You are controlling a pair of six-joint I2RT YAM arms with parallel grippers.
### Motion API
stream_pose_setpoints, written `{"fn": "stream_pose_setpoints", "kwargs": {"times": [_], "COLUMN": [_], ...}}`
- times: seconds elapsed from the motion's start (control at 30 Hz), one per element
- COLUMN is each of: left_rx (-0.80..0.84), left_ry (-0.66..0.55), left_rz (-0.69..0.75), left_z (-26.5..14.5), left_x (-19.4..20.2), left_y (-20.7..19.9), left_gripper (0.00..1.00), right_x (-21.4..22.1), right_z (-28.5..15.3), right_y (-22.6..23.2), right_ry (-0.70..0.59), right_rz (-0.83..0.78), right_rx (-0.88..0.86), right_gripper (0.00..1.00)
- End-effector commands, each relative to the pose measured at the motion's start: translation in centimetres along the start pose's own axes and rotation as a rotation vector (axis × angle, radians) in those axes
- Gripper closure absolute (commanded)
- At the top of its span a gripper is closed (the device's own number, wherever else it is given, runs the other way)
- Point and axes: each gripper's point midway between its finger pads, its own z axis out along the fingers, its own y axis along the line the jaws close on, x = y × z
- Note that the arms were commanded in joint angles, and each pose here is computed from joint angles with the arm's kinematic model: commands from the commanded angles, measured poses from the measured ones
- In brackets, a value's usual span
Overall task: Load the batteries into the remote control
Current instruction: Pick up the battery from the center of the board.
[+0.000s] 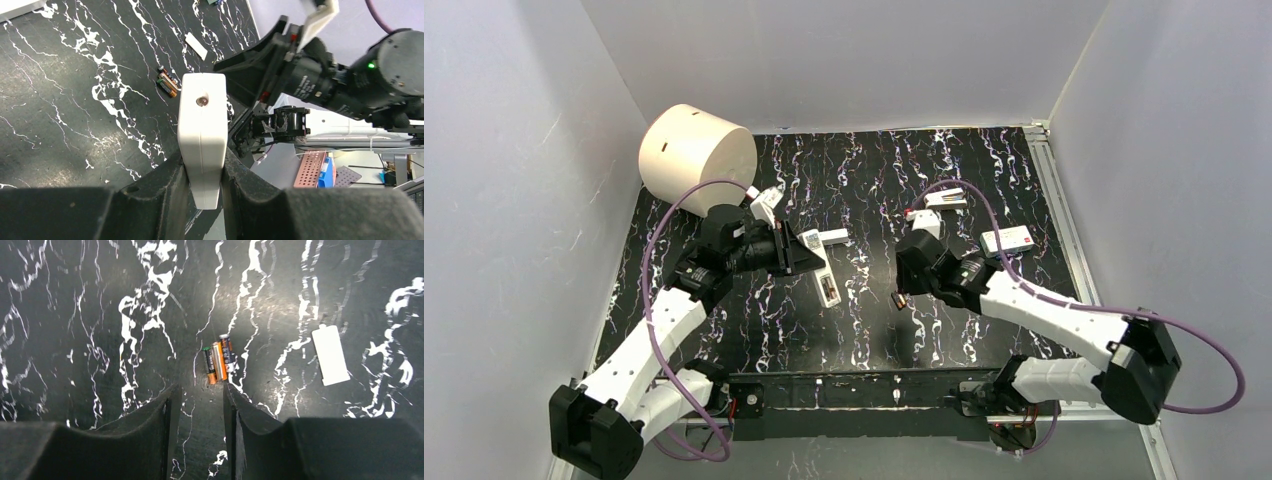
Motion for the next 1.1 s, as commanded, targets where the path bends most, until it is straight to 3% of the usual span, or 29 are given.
{"fn": "stream_pose_setpoints", "kwargs": {"times": [0.0, 0.37, 1.07], "left_rx": [0.024, -0.037, -0.025], "left_ry": [-0.020, -0.025, -0.016], "left_rz": [0.048, 0.048, 0.040], "left_z": [-0.9, -1.3, -1.1], "left_x": [-0.4, 0.0, 0.2], "left_y": [-1.1, -0.1, -0.1], "left_gripper": [1.00, 1.00, 1.00], "right_x": [1.9, 5.2, 6.5], "right_z": [1.5, 5.1, 7.5], "right_y": [2.4, 1.9, 0.8], "right_ry": [0.099, 0.243, 0.263], "right_rz": [-0.113, -0.172, -0.226], "right_rx": [-0.133, -0.053, 0.014], "right_gripper": [0.56, 0.67, 0.63]}}
